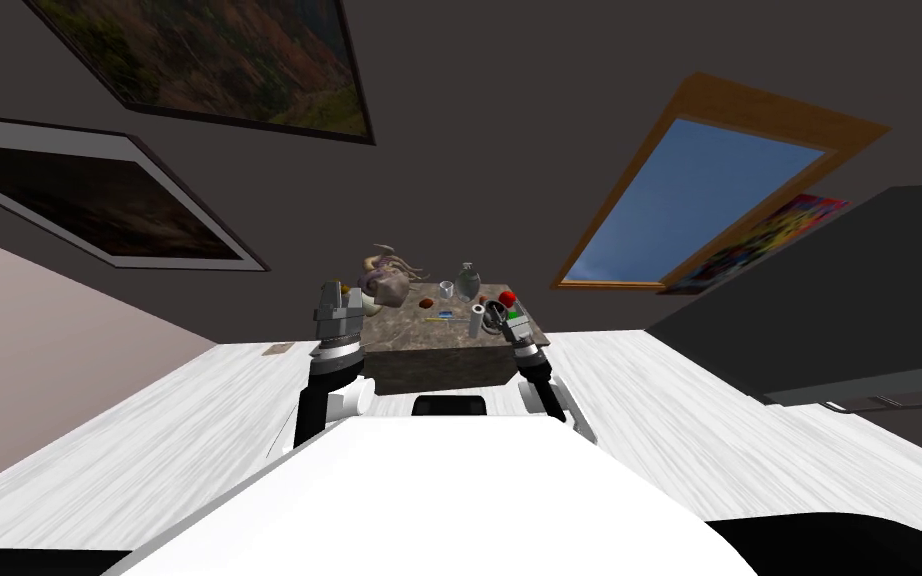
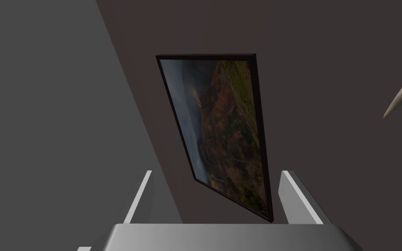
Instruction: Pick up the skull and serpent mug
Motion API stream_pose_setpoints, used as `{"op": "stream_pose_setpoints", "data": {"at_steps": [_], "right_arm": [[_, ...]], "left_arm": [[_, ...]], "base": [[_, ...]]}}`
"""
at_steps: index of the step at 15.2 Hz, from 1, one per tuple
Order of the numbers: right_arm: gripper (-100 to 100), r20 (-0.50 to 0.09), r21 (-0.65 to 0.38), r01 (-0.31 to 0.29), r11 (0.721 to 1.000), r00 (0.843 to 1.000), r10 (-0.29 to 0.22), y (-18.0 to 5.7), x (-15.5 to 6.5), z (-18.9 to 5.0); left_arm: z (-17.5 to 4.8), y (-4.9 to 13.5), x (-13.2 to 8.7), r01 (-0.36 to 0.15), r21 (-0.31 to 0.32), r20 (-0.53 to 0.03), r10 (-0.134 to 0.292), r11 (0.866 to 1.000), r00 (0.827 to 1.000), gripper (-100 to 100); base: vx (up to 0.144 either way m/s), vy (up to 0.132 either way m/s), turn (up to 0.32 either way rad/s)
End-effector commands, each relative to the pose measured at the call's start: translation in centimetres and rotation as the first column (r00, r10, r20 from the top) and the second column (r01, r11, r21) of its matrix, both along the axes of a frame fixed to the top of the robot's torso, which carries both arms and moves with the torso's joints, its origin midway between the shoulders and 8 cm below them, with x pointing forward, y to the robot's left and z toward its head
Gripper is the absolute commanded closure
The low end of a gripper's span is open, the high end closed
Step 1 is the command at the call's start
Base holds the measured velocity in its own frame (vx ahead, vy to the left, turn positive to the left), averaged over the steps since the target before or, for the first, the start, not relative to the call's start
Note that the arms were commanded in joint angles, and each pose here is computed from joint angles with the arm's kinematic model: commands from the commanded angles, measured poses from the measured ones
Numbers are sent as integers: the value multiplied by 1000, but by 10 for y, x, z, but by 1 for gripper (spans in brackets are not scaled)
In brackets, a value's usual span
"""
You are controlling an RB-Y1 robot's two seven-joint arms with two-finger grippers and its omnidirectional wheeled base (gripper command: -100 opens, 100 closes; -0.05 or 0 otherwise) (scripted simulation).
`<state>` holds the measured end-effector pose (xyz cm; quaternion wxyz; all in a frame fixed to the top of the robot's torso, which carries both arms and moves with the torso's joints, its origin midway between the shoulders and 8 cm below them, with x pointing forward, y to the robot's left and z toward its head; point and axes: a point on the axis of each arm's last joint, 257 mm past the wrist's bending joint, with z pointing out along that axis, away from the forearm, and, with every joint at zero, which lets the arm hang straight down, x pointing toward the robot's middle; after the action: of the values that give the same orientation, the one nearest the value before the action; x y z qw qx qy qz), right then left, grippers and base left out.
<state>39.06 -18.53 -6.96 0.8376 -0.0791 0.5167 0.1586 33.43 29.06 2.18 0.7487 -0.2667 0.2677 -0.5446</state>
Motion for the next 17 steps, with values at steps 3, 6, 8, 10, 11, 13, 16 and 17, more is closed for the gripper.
{"op": "stream_pose_setpoints", "data": {"at_steps": [3,6,8,10,11,13,16,17], "right_arm": [[-100,11,-150,39,988,999,-37,9,5,-17],[-100,26,-183,57,981,998,-53,9,5,-17],[-100,39,-269,79,960,997,-71,15,8,-27],[-100,47,-340,91,936,996,-80,20,11,-38],[-100,55,-354,100,930,995,-86,20,11,-38],[-100,63,-369,109,923,994,-92,20,11,-38],[-100,86,-455,133,880,991,-106,26,13,-49],[-100,93,-511,139,848,990,-106,31,16,-60]], "left_arm": [[0,0,0,0,0,0,0,1000,1000,0],[0,0,0,0,0,0,0,1000,1000,0],[0,0,0,0,0,0,0,1000,1000,0],[0,0,0,0,0,0,0,1000,1000,0],[0,0,0,0,0,0,0,1000,1000,0],[0,0,0,0,0,0,0,1000,1000,0],[0,0,0,0,0,0,0,1000,1000,0],[0,0,0,0,0,0,0,1000,1000,0]], "base": [[5,-51,21],[5,-42,14],[5,-47,26],[1,-43,22],[0,-58,32],[4,-39,8],[6,-46,24],[9,-53,25]]}}
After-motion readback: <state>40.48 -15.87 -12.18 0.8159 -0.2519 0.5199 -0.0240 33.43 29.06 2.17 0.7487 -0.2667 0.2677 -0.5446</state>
